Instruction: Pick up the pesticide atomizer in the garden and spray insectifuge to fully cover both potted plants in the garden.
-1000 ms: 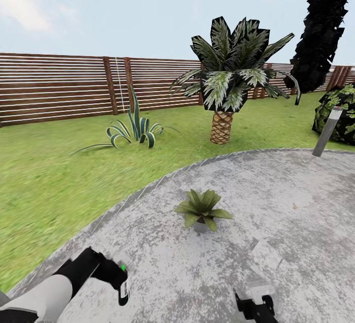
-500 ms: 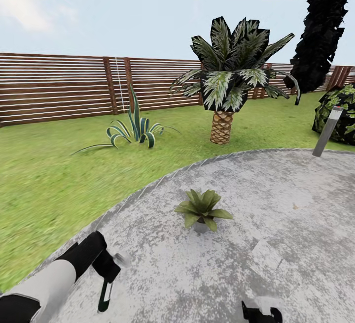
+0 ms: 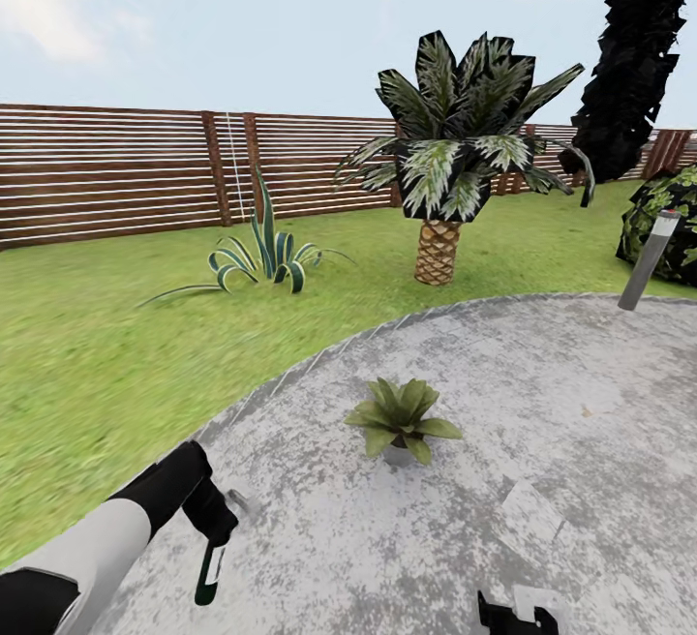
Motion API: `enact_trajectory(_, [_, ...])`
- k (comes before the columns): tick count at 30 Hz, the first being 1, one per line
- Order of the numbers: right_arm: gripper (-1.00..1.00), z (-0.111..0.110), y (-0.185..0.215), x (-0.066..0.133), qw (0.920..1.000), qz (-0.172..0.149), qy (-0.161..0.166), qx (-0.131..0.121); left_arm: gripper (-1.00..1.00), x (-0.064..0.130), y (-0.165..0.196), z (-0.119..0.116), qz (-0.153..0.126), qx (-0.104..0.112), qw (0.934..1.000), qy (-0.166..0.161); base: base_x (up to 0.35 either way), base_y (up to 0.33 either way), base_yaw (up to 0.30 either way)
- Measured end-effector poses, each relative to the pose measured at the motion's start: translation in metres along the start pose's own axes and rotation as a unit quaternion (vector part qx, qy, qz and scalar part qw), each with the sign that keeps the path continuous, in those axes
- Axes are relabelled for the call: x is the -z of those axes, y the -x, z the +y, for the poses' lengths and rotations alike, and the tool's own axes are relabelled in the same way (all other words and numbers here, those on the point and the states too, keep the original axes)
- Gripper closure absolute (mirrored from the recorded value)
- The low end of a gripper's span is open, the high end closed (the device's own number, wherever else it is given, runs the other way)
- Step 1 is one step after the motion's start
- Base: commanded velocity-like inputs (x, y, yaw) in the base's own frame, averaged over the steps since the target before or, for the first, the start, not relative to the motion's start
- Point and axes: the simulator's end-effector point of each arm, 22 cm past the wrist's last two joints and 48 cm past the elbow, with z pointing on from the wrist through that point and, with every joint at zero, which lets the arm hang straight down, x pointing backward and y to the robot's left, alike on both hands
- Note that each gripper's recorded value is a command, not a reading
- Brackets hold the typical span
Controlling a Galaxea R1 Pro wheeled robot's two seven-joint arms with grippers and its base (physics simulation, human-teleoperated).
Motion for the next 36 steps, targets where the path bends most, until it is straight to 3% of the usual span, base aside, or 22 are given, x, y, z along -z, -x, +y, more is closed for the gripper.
enact_trajectory(23, [-1.00, 0.0025, -0.0006, 0.0002, 1.0000, 0.001, 0.001, 0.000, 1.00, -0.0035, -0.0079, 0.0028, 0.008, -0.001, 0.9999, 0.006, 0.262, 0.230, -0.008])
enact_trajectory(28, [-1.00, 0.0010, -0.0010, 0.0001, 1.0000, 0.001, 0.000, 0.000, 1.00, -0.0040, -0.0040, -0.0005, 0.006, -0.003, 1.0000, 0.004, 0.305, 0.115, -0.168])
enact_trajectory(36, [-1.00, 0.0008, -0.0023, -0.0005, 1.0000, 0.002, 0.000, 0.000, 1.00, -0.0055, 0.0015, -0.0047, 0.005, -0.008, 1.0000, 0.001, 0.033, 0.010, -0.150])
